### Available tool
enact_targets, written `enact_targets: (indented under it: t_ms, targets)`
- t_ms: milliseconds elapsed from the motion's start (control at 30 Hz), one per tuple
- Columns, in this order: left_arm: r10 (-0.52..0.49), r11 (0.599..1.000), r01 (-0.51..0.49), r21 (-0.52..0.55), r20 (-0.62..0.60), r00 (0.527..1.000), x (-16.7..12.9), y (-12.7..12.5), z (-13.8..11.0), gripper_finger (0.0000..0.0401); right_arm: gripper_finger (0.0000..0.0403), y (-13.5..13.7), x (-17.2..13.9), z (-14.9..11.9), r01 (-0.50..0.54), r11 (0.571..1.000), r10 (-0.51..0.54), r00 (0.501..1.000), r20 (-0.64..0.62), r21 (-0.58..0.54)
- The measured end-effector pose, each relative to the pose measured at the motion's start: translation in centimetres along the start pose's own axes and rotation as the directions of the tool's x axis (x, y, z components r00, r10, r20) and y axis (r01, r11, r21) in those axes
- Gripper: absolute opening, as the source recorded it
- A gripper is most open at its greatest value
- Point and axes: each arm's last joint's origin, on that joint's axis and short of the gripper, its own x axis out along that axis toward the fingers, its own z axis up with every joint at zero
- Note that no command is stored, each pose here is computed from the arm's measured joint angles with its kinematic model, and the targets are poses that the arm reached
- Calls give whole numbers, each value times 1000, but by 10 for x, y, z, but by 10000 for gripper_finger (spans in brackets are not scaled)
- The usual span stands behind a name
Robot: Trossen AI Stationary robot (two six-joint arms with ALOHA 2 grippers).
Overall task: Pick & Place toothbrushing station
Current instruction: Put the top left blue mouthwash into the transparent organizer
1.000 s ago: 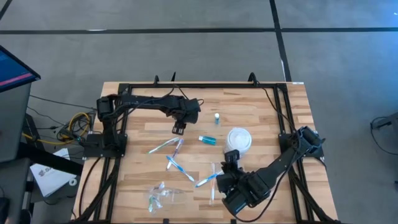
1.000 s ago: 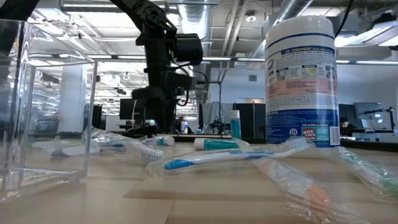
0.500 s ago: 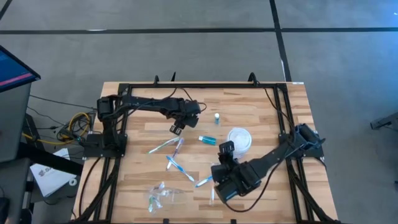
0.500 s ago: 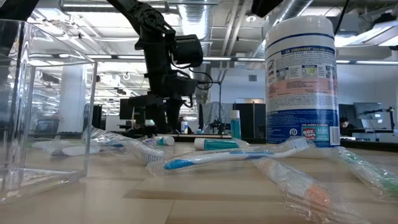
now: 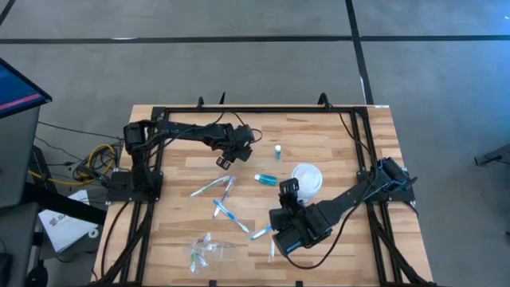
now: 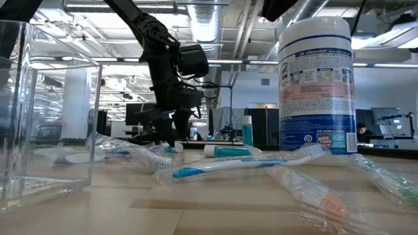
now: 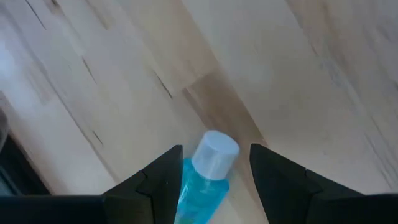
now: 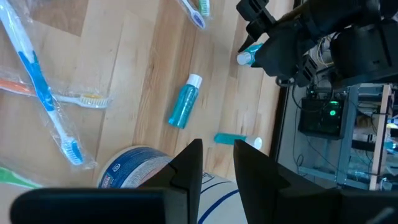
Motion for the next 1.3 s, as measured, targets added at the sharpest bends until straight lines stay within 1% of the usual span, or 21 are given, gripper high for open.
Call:
enact_targets:
  t_ms: [167,233,333,533,633,733,833,967,1100,1133,1300]
  targets:
    - [-1,1000,0,14,38,999,2,5,-3,179,82,-2,2,1,0,1000,0,1000,-1,-13]
    - [-4,1000,3,10,34,999,2,6,-6,175,82,-4,4,1,1,1000,-1,1000,-5,-9]
    - [-29,1000,29,-2,68,997,3,8,-9,166,82,-5,5,1,2,1000,-2,1000,-7,-11]
    - [-37,999,37,2,74,997,3,8,-10,149,82,-8,8,2,-10,1000,10,1000,-18,-6]
    - [-56,998,56,0,82,995,6,5,-13,145,82,-9,10,2,-28,1000,27,999,-25,-1]
    - [-82,997,82,5,63,995,13,-2,-18,143,82,-10,11,2,-39,999,39,999,-31,1]
    - [-76,997,74,31,67,995,16,-6,-23,143,82,-12,13,2,-40,999,40,999,-34,-1]
    - [-69,997,66,39,76,995,18,-7,-24,141,82,-14,15,3,-40,999,40,999,-30,-9]
    - [-61,998,60,23,80,995,15,-6,-24,135,82,-16,17,4,-41,999,40,999,-30,-3]
    - [-59,998,58,9,81,995,15,-6,-24,134,82,-16,18,4,-40,999,40,999,-31,-3]
    - [-30,999,28,24,93,995,6,-10,-15,134,82,-16,18,4,-41,999,41,999,-28,-4]
